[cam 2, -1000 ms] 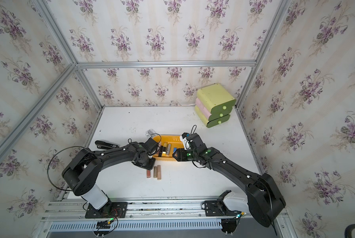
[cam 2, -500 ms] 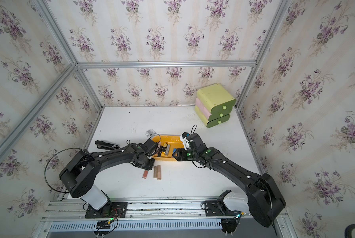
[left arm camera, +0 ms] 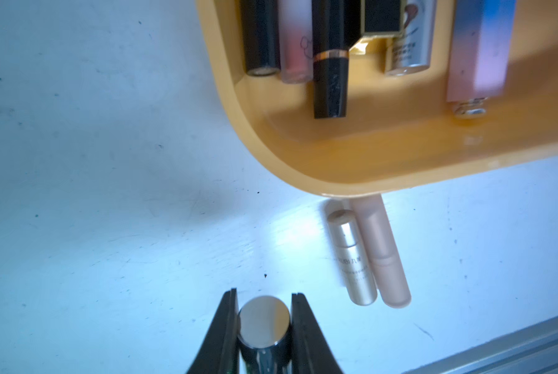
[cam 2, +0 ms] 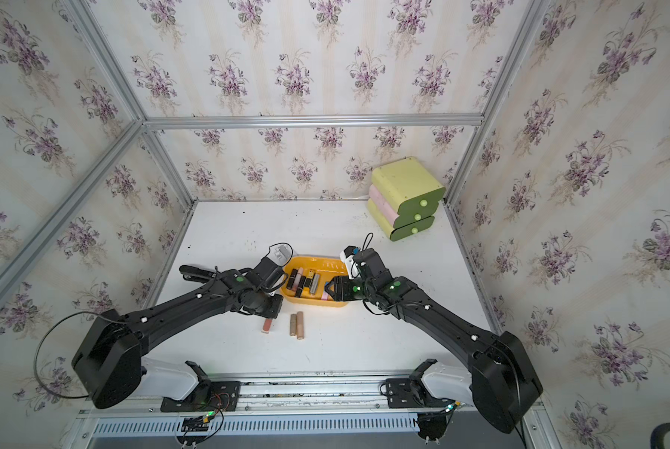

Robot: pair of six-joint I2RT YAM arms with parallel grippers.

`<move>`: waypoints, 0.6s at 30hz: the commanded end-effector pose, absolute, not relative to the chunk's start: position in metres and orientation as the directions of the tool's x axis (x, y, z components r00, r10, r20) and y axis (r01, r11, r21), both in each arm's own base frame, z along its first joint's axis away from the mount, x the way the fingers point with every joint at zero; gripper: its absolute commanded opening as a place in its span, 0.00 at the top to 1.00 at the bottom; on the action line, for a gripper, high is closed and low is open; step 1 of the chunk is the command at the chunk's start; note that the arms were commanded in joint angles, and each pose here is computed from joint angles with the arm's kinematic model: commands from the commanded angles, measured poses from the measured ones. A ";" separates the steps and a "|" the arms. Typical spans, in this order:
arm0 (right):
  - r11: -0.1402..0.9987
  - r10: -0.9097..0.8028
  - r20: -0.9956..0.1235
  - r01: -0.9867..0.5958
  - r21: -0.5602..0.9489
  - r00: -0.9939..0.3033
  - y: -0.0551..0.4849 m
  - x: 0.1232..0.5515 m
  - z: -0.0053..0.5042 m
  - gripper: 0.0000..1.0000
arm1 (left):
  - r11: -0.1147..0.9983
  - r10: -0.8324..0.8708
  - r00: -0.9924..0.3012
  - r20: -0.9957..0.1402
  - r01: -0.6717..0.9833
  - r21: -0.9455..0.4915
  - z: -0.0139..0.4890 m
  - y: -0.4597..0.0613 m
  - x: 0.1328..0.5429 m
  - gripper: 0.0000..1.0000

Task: Put the lipstick into the storage box
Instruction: Place the lipstick in the storage box.

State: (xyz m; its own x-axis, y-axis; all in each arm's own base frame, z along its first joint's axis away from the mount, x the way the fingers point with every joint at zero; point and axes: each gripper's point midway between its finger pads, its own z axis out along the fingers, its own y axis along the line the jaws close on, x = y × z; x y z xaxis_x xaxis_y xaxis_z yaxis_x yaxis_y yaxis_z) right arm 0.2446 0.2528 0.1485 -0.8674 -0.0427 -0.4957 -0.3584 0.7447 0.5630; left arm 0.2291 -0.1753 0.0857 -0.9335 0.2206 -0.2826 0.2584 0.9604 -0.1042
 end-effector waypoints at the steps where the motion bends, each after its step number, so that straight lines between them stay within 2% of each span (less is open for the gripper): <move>1: 0.691 -0.051 -0.525 -0.409 0.596 -0.850 0.262 0.242 0.165 0.39 | 0.954 0.201 -0.921 -0.332 0.262 -0.148 0.108 -0.173 0.227 0.84; 4: 0.534 -0.083 -0.552 -0.505 0.678 -0.829 0.283 0.226 0.192 0.32 | 0.914 0.130 -0.890 -0.436 0.278 -0.295 0.144 -0.185 0.233 0.82; 7: 0.346 -0.141 -0.555 -0.566 0.748 -0.820 0.301 0.205 0.215 0.31 | 0.832 0.029 -0.853 -0.522 0.310 -0.461 0.184 -0.200 0.242 0.81; 9: 0.263 -0.157 -0.563 -0.583 0.768 -0.812 0.306 0.196 0.227 0.31 | 0.765 -0.020 -0.832 -0.554 0.344 -0.544 0.207 -0.211 0.247 0.80; 13: 0.138 -0.160 -0.590 -0.610 0.781 -0.792 0.312 0.183 0.251 0.29 | 0.668 -0.077 -0.807 -0.586 0.394 -0.631 0.237 -0.225 0.254 0.80; 18: 0.099 -0.168 -0.619 -0.638 0.764 -0.767 0.318 0.177 0.264 0.27 | 0.558 -0.119 -0.801 -0.587 0.435 -0.707 0.257 -0.243 0.258 0.80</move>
